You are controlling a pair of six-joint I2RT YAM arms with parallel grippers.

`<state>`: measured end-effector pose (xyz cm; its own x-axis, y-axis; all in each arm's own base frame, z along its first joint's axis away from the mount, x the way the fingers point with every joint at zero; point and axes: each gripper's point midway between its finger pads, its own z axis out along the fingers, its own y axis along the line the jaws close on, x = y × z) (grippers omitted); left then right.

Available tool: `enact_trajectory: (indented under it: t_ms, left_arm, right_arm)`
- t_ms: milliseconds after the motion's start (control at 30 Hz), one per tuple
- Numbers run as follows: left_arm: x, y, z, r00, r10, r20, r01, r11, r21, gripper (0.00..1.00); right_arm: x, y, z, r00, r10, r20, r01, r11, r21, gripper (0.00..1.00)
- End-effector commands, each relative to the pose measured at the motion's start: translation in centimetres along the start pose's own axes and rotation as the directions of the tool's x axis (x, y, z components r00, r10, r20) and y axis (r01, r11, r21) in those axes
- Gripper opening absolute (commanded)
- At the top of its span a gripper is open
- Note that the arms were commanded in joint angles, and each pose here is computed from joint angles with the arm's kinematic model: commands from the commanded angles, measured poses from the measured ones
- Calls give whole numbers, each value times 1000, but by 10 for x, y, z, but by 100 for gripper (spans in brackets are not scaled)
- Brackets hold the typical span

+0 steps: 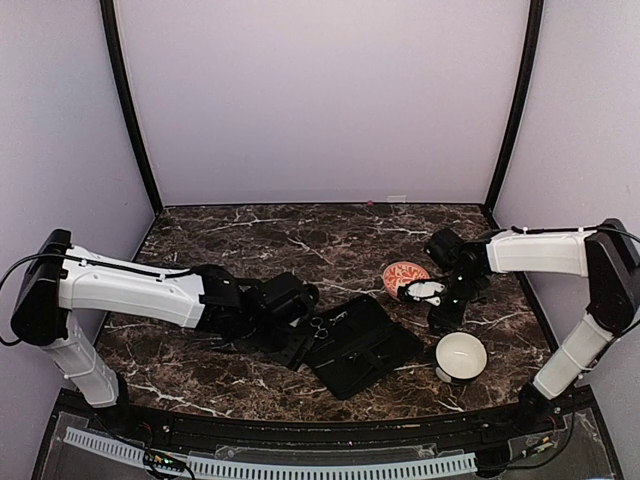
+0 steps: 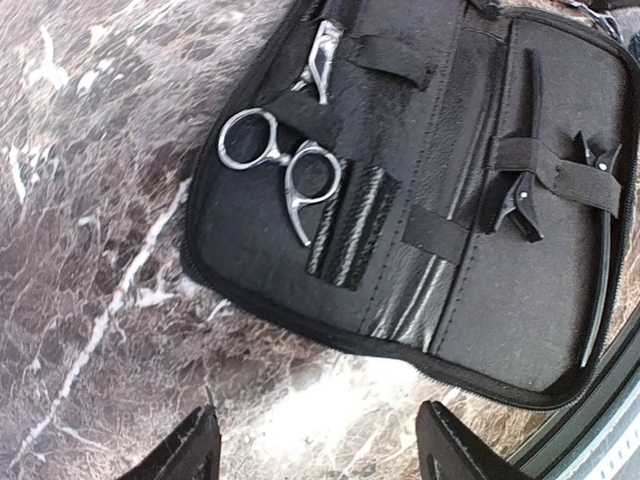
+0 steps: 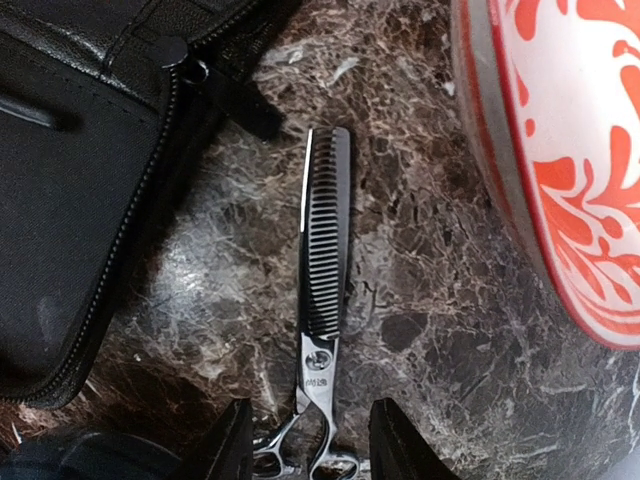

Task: Sort the hair-cutting tools

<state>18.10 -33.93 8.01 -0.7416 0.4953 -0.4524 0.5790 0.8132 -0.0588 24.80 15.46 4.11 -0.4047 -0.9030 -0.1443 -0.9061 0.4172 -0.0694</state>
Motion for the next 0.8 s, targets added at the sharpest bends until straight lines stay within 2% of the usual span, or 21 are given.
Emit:
enact_trajectory:
  t_ms: [0, 233, 367, 533, 767]
  left_arm:
    - [-3, 9, -12, 997, -55, 53, 56, 998, -21, 68]
    - [0, 15, -12, 998, -55, 42, 58, 997, -53, 67]
    - [-3, 15, -14, 997, -55, 60, 58, 997, -54, 67]
    - [-3, 15, -12, 997, -46, 58, 49, 997, -57, 67]
    - [-2, 7, -2, 997, -59, 47, 60, 998, -23, 67]
  right_arm:
    - [-8, -1, 12, 1000, -15, 9, 15, 1000, -24, 39]
    - [-2, 0, 28, 999, -27, -37, 26, 999, -40, 29]
    - [3, 1, 33, 997, -38, -64, 36, 998, -44, 14]
    - [6, 2, 32, 996, -48, -77, 44, 998, -49, 0]
    - [9, -6, 2, 997, -35, -76, 36, 999, 17, 0]
